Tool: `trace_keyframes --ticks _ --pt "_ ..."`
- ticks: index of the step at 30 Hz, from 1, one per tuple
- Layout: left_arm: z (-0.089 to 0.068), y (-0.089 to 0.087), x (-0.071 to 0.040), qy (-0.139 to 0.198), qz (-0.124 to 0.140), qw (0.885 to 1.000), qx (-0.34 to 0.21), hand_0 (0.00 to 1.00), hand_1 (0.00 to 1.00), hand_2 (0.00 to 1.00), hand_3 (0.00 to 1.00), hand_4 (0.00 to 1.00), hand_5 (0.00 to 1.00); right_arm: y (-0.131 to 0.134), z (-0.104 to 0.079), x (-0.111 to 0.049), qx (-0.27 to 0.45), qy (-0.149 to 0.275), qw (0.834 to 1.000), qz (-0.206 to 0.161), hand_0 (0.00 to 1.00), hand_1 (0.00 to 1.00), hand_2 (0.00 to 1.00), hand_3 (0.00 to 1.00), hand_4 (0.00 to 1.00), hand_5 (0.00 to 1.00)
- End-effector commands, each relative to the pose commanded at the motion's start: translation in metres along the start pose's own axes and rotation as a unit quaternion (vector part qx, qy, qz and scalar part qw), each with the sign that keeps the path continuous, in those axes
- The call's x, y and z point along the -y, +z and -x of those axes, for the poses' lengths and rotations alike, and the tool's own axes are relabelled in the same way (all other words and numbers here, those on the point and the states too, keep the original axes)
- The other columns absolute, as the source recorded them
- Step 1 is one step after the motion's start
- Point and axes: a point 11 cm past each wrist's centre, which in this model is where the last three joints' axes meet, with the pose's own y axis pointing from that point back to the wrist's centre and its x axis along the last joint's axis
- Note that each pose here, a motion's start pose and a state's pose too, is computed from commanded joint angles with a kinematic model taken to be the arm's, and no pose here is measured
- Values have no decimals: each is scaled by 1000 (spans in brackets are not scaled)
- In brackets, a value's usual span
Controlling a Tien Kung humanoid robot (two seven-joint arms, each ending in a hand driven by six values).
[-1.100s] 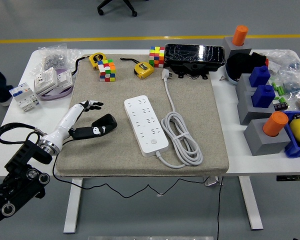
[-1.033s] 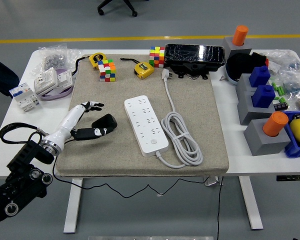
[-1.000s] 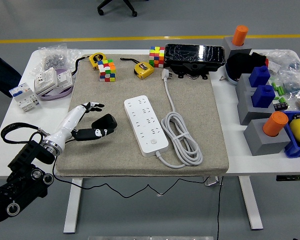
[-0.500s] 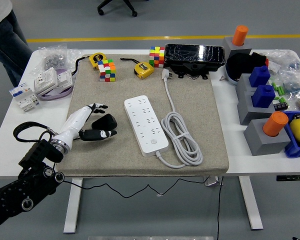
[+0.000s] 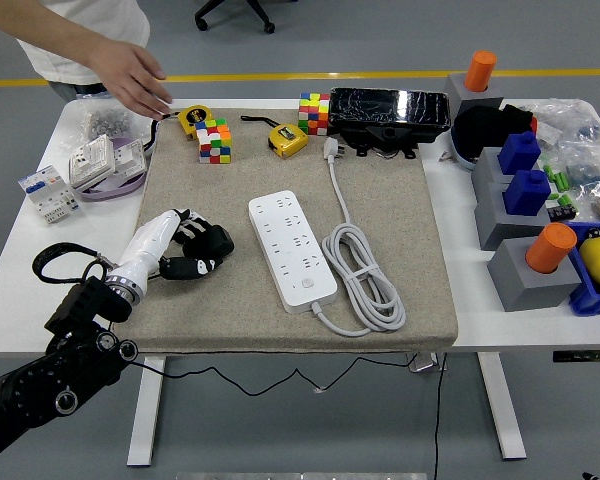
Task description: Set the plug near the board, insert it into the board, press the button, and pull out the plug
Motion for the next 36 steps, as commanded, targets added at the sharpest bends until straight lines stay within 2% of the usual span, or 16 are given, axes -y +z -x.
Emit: trace_keyframes --ticks 3,5,13,18,29,36 --pt "0 1 0 -2 -3 1000 1 355 391 486 557 666 2 0 0 0 -1 0 1000 0 576 636 621 548 889 420" --pt "1 4 -1 -5 1 1000 -4 328 356 456 545 656 2 0 -1 0 0 1 1000 0 578 636 621 549 889 420" --pt "6 31 -4 -33 33 998 -53 325 349 446 545 638 2 3 -1 0 -2 1 1000 3 577 636 621 549 889 420" --pt "14 45 -3 -46 50 996 -58 322 347 443 545 624 2 2 0 0 -2 1 1000 2 577 636 621 549 889 420" --pt "25 55 6 -56 56 996 -51 323 343 439 547 615 2 3 0 0 -3 0 1000 3 576 635 622 549 889 420" --pt "28 55 8 -59 54 996 -47 323 341 437 547 616 2 3 1 0 -2 0 1000 3 577 635 621 549 889 420"
